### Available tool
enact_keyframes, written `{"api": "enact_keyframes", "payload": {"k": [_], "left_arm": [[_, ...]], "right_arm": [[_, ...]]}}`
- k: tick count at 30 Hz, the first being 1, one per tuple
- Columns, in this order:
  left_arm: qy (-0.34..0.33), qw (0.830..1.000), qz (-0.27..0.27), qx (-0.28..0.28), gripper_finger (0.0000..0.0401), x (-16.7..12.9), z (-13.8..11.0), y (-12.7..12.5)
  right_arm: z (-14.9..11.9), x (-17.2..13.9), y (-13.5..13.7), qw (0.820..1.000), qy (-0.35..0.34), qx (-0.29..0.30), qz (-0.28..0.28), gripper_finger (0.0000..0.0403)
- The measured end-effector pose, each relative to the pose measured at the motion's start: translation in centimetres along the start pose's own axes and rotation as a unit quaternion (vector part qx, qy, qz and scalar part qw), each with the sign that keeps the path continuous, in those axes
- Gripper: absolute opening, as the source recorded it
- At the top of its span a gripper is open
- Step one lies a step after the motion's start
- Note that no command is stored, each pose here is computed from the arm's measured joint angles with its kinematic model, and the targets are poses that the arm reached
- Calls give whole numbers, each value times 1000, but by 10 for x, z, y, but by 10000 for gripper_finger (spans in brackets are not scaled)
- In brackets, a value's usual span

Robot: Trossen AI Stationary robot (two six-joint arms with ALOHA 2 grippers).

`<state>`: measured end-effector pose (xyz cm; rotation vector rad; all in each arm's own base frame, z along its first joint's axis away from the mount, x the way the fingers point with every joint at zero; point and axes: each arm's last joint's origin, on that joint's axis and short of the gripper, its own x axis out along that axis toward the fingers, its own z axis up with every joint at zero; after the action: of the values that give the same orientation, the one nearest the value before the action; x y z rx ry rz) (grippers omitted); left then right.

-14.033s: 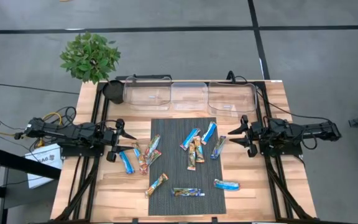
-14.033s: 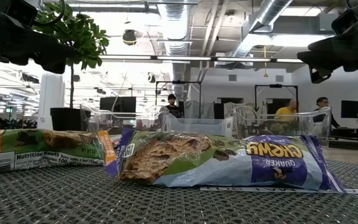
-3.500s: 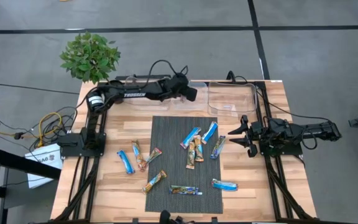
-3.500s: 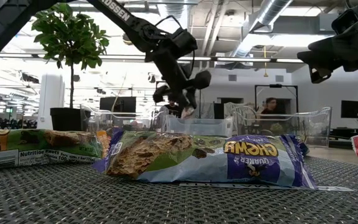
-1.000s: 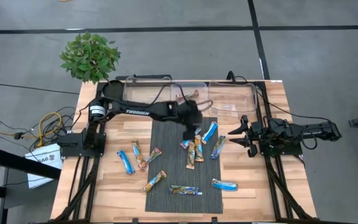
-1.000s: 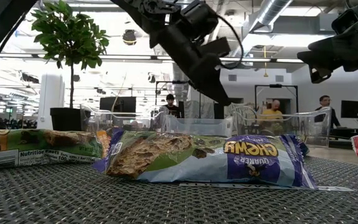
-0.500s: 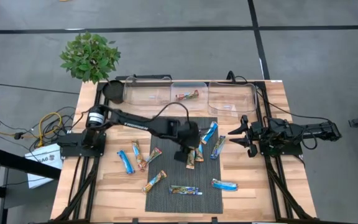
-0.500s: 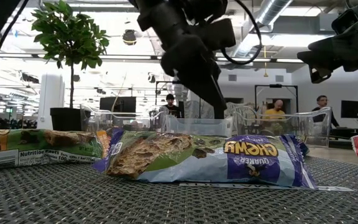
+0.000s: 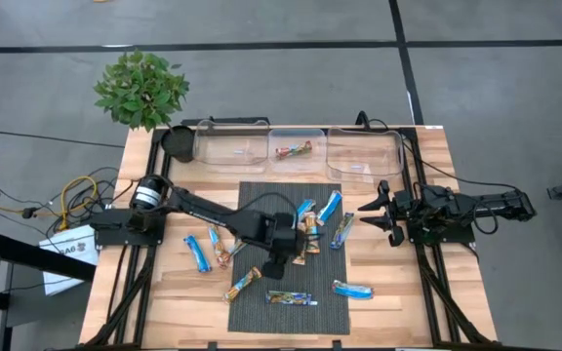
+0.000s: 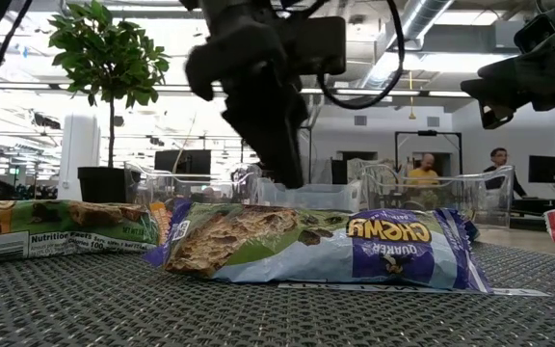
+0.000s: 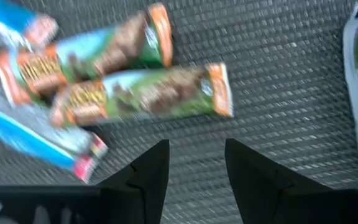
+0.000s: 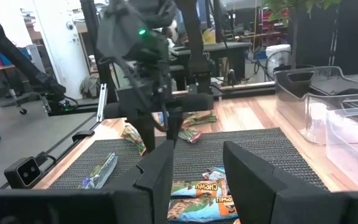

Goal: Pick and place Granola Bars by type
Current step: Put the left blue granola bar into the right transparent bin

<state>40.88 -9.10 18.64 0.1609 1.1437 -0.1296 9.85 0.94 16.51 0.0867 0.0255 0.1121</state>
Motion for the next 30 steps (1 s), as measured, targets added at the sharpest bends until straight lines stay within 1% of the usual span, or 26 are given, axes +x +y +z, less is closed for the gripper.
{"api": "enact_keyframes", "payload": {"k": [4,8,10,13,18,23,27,30], "left_arm": [[22,998,-4,-50,151,-1,-5,-17],[43,993,-14,-113,151,-3,-9,-28],[53,987,-16,-154,151,-4,-11,-32],[72,972,-14,-222,151,-11,-15,-35],[134,937,20,-322,151,-27,-29,-38],[185,899,63,-391,151,-46,-43,-42],[209,859,101,-456,151,-60,-51,-42],[221,831,131,-494,151,-70,-57,-42]], "right_arm": [[0,0,0,1000,0,0,0,134],[0,0,0,1000,0,0,0,133],[0,0,0,1000,0,0,0,133],[0,0,0,1000,0,0,0,134],[0,0,0,1000,0,0,0,133],[0,0,0,1000,0,0,0,134],[0,0,0,1000,0,0,0,133],[0,0,0,1000,0,0,0,133]]}}
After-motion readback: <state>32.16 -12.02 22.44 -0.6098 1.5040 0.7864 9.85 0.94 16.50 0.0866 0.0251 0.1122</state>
